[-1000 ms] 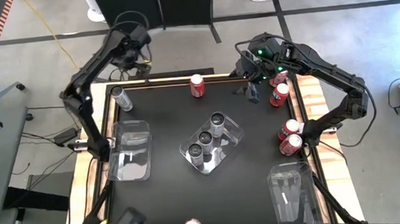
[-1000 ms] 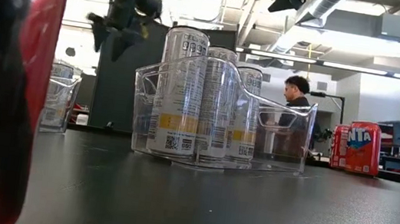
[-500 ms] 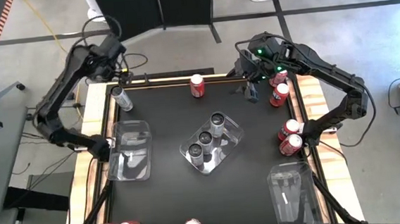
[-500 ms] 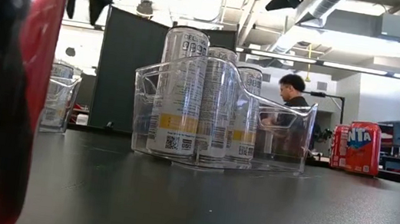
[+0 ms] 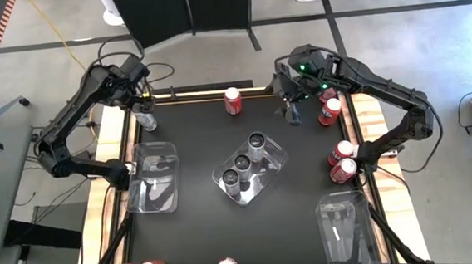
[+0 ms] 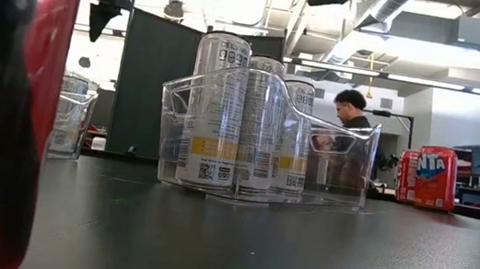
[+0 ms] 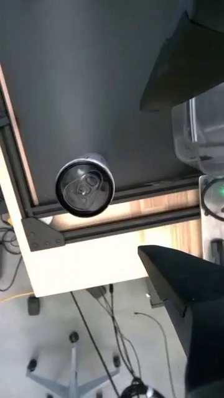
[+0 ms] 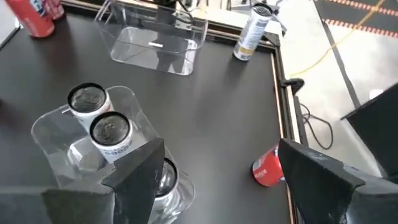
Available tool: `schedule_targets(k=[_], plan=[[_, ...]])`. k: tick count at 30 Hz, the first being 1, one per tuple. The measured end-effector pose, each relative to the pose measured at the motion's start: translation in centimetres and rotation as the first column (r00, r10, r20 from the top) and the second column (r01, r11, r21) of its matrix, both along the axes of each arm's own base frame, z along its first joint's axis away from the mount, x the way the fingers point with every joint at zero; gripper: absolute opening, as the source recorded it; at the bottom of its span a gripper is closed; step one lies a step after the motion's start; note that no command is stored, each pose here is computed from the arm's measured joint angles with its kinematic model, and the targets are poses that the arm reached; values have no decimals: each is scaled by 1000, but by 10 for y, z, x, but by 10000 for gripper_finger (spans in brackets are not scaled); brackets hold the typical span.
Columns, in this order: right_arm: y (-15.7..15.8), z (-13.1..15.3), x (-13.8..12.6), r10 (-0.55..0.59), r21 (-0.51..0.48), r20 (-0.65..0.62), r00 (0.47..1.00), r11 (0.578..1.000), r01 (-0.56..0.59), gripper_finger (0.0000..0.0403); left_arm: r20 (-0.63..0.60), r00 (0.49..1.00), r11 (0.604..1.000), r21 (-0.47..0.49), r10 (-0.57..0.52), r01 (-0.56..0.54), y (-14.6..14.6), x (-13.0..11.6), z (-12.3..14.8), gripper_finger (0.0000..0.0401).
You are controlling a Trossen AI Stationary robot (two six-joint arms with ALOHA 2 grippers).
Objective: Sort soda cans
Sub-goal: Put the white soda can into the middle transparent bin
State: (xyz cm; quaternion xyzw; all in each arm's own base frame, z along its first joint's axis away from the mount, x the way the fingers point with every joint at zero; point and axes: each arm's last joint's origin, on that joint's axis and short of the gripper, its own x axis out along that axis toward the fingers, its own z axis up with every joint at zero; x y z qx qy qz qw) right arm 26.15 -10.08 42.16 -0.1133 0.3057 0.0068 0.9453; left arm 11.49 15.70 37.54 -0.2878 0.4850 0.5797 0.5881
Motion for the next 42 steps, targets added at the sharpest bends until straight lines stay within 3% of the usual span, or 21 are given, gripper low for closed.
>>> schedule_targets(k=[7,14,17,21,27,42], plan=[[9,-13,9,51,-14,-4,999,999,-51,331,47,996,996,37,74,-76,5,4,-1,395],[18,-19,15,87,-15,-2,996,996,-87,331,131,979,982,87,158,-170,10,8,0,395],[22,-19,16,101,-13,-6,995,995,-101,331,200,963,981,34,180,-191,15,14,-10,395],[27,-19,17,122,-17,-5,992,992,-122,331,145,971,981,5,192,-194,25,26,-29,395],[28,-19,17,127,-14,-11,992,992,-127,331,34,964,964,-30,264,-263,36,20,-41,394],[28,-19,17,129,-18,-7,992,992,-129,331,76,941,944,-12,329,-329,40,21,-50,394]])
